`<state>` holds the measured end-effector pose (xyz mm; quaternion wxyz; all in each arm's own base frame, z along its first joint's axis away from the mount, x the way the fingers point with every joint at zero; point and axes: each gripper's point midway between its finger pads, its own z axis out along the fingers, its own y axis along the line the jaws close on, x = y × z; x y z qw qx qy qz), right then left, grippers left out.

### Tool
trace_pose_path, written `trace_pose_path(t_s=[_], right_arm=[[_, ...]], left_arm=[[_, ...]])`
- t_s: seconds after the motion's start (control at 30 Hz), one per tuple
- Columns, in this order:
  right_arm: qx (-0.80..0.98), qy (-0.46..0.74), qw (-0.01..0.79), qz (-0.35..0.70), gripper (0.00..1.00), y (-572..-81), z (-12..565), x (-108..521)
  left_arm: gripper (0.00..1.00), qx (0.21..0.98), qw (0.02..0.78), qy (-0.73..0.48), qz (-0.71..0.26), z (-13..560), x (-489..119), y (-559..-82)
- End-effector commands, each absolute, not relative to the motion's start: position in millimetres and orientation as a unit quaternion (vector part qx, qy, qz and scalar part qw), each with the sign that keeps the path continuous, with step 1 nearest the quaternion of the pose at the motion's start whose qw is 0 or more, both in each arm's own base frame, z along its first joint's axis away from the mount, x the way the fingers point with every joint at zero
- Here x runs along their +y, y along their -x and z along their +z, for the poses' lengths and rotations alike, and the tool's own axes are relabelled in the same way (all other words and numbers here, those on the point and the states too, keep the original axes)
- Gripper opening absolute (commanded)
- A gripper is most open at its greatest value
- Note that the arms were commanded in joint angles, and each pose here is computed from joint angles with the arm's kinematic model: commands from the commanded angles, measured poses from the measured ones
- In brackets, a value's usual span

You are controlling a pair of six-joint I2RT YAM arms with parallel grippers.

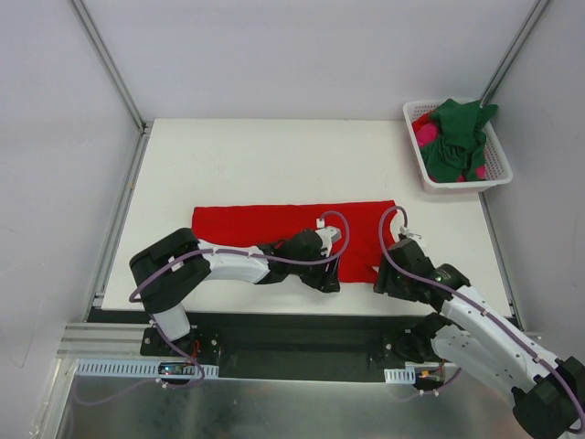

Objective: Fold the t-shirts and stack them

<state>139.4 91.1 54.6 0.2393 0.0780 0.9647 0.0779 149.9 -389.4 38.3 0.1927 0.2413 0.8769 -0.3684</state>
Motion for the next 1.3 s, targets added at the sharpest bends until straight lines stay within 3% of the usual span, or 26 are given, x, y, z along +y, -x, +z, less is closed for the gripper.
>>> trace_pose_path(t_s=[0.0,0.73,0.83,1.07,1.27], right_arm=[[0.954,-0.118,0.254,0.107,0.60,-147,50,101],[0.931,-0.192,0.216,0.224,0.57,-170,25,94],[0.929,-0.196,0.209,0.235,0.54,-170,25,95],[0.929,-0.199,0.202,0.238,0.33,-168,23,95],[0.930,-0.202,0.206,0.228,0.31,-170,21,92]], left_arm=[[0.52,0.859,0.210,-0.249,-0.394,50,-413,-152],[0.50,0.863,0.214,-0.248,-0.386,45,-407,-152],[0.50,0.863,0.211,-0.248,-0.385,43,-408,-151],[0.50,0.862,0.211,-0.250,-0.386,44,-409,-152],[0.49,0.862,0.212,-0.252,-0.385,43,-409,-152]])
